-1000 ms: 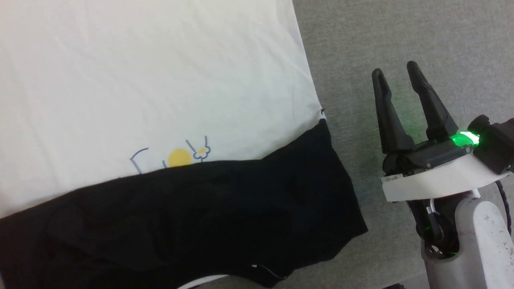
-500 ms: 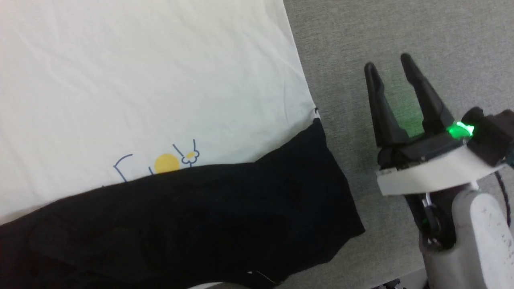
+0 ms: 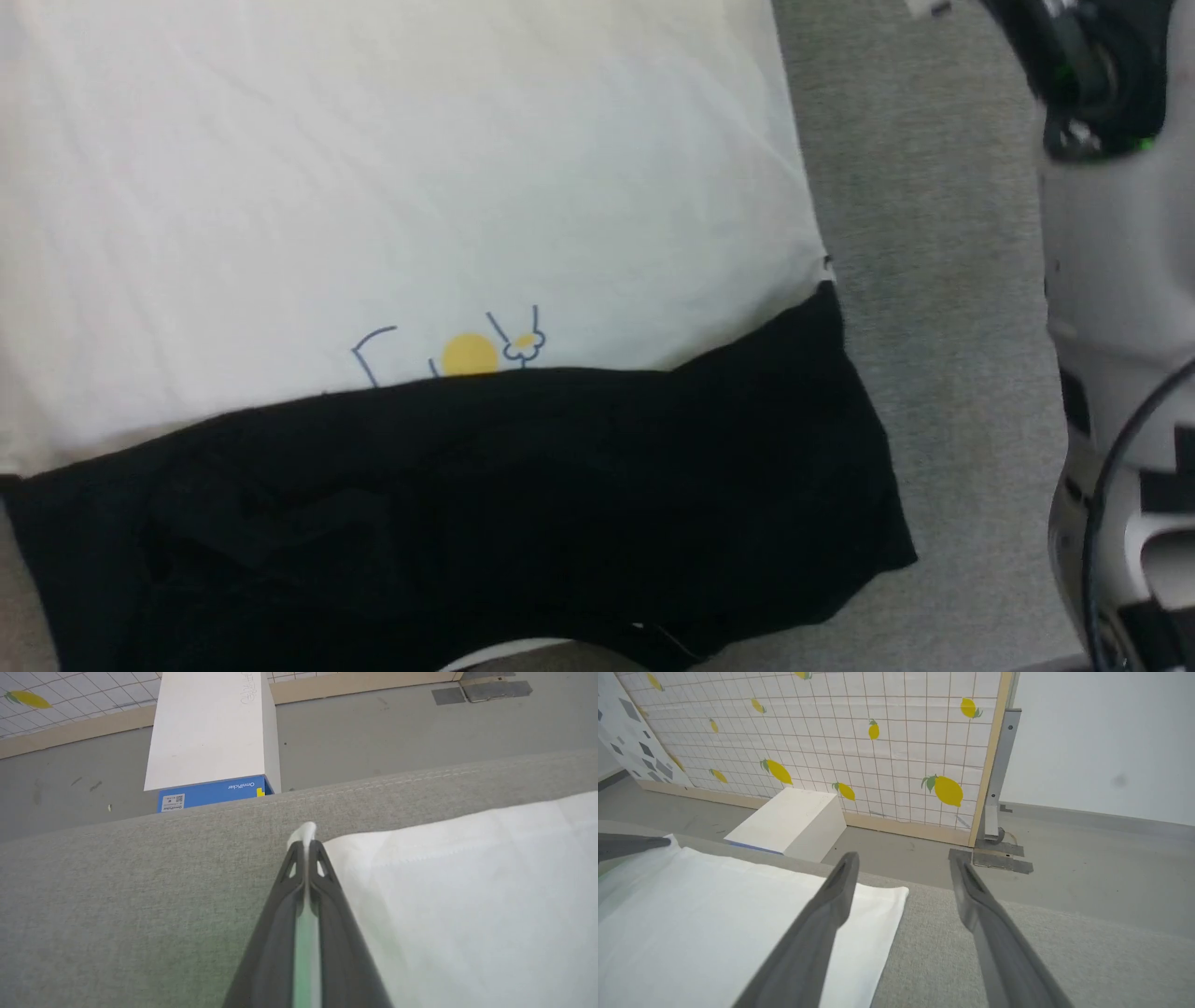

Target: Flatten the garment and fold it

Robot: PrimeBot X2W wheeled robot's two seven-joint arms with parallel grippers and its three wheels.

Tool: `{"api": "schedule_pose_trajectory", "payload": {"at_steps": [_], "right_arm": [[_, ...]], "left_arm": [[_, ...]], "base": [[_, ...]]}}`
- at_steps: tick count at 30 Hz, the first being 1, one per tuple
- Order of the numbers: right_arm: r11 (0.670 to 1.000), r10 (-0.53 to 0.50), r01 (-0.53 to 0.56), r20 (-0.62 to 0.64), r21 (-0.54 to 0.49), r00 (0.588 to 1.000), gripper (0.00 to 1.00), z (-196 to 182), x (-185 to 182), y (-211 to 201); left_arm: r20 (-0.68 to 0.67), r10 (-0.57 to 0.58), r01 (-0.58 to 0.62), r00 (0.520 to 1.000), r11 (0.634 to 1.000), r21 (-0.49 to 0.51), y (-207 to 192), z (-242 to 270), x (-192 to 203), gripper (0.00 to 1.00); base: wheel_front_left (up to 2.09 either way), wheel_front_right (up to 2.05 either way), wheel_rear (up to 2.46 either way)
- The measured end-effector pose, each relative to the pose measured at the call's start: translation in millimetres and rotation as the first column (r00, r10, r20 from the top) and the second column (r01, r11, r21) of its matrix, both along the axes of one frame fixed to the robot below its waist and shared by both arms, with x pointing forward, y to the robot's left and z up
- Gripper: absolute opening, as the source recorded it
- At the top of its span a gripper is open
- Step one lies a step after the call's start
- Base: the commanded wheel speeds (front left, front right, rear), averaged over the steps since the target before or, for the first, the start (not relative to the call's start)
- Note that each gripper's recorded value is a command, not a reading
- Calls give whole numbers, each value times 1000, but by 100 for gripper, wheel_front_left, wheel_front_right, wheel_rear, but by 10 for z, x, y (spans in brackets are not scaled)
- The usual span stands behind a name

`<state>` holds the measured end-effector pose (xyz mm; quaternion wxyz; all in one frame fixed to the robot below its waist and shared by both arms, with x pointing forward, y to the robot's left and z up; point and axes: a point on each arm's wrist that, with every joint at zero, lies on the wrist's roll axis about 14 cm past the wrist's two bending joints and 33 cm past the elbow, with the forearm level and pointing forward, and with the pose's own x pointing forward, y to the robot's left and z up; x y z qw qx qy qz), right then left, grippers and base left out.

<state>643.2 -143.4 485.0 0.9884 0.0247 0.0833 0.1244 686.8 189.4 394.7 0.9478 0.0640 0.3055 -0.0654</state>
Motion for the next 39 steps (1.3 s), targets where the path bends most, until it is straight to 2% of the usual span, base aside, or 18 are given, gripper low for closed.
{"api": "schedule_pose_trajectory", "payload": {"at_steps": [3, 9, 14, 20, 21, 22, 25, 26, 28, 33, 39], "right_arm": [[999, 12, -19, -133, -50, 991, 100, -239, 176, 84], [986, -13, -47, -360, -159, 933, 100, -712, 361, 183], [977, -52, -49, -462, -206, 885, 100, -964, 447, 209], [974, -61, -73, -557, -215, 828, 100, -1201, 490, 322], [971, -68, -74, -561, -227, 825, 89, -1212, 503, 321], [969, -77, -73, -563, -238, 823, 42, -1218, 520, 315], [965, -82, -79, -574, -250, 815, 5, -1243, 530, 336], [963, -86, -77, -566, -259, 820, 0, -1231, 542, 330], [960, -96, -70, -550, -272, 830, 0, -1208, 558, 298], [966, -90, -33, -452, -258, 887, 0, -1058, 626, 236], [988, -21, -31, -327, -153, 945, 0, -843, 552, 323]], "left_arm": [[22, -23, 23, 999, 1000, -4, -51, 26, -21, 0], [73, -51, 49, 996, 998, 24, -14, 126, -60, 0], [87, -55, 52, 995, 998, 33, 25, 129, -114, 0], [86, -49, 44, 995, 997, 58, 142, 58, -172, 0], [83, -50, 45, 995, 997, 60, 152, 35, -178, 0], [84, -51, 46, 995, 997, 59, 158, 13, -181, 0], [100, -59, 53, 993, 997, 57, 152, -19, -165, 0], [110, -60, 54, 992, 997, 54, 147, -18, -146, 0], [136, -66, 59, 988, 997, 55, 130, 5, -106, 0], [190, -67, 61, 979, 997, 38, 99, 52, -25, 0], [292, -44, 41, 955, 999, 16, 179, 299, -5, 0]], "base": [[0, 0, 0], [0, 0, 0], [0, 0, 0], [0, 0, 0], [0, 0, 0], [0, 0, 0], [0, 0, 0], [0, 0, 0], [0, 0, 0], [0, 0, 0], [0, 0, 0]]}}
